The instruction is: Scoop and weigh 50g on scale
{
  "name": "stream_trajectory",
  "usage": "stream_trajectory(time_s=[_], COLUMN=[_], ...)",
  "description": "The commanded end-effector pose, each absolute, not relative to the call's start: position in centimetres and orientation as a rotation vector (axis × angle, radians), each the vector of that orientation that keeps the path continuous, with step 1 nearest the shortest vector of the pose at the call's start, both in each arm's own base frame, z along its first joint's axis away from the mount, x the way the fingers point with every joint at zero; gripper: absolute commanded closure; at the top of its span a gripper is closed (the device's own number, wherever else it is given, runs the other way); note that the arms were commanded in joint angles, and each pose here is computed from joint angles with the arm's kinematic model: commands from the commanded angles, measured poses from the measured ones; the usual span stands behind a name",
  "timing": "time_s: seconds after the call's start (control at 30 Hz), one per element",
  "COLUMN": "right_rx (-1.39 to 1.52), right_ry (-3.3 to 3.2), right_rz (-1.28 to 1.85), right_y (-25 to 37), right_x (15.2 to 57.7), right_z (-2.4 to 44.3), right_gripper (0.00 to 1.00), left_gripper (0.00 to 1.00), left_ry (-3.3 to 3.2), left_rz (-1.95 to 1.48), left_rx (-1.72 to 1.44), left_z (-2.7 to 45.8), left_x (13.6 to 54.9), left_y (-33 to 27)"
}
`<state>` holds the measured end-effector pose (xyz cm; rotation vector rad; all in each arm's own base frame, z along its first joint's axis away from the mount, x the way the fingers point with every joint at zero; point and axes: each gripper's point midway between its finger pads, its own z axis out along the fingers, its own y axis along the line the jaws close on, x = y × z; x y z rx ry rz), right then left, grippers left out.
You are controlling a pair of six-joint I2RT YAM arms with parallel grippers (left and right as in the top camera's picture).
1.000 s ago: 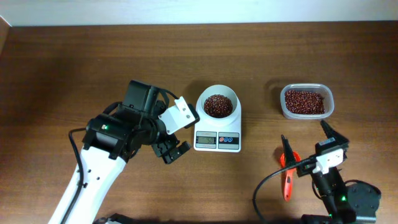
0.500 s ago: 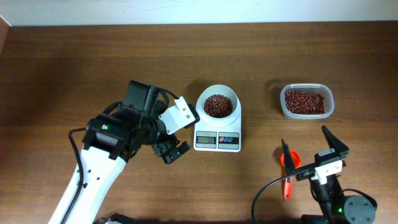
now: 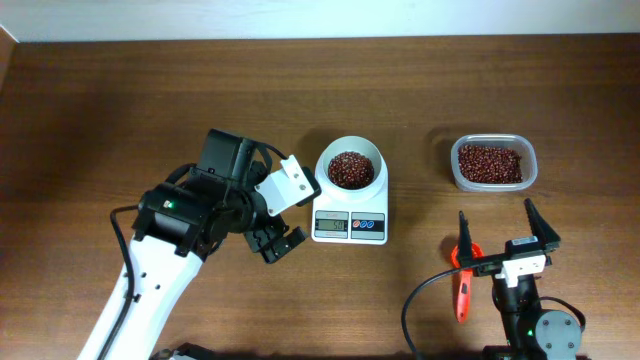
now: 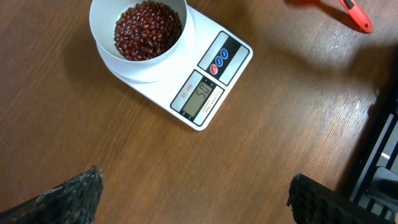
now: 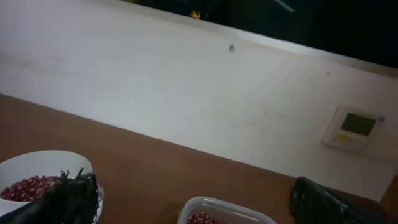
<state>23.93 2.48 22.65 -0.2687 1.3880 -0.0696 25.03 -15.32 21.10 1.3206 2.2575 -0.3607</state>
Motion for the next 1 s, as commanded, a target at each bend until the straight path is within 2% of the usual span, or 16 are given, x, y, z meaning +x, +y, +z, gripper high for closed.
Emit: stream_trajectory(time_s=[0.0,0.37,0.73,0.97], right_rx=[-0.238,-0.217,-0.235,-0.229], right_ry=[1.386,1.41,1.583,1.627], right_rz=[-0.087,-0.11,-0.08,-0.084], right_y=[2.0,1.4,1.5,1.3], right_x=[23.9,24.4,24.6,24.6], right_z=[22.6,21.0,16.8,15.7], right_gripper=[0.01,0.01,0.01,0.01], left_gripper=[0.01,0.01,0.01,0.01], left_ry=[2.234,2.234,2.234,2.234], left_rz=[-0.367,-0.367,-0.368,-0.367], left_rx=[1.31,1.31,1.31,1.31], left_z=[21.8,21.8,21.8,21.8], left_x=[25.0,25.0,25.0,25.0], left_y=[-15.4,-15.4,-15.4,-15.4])
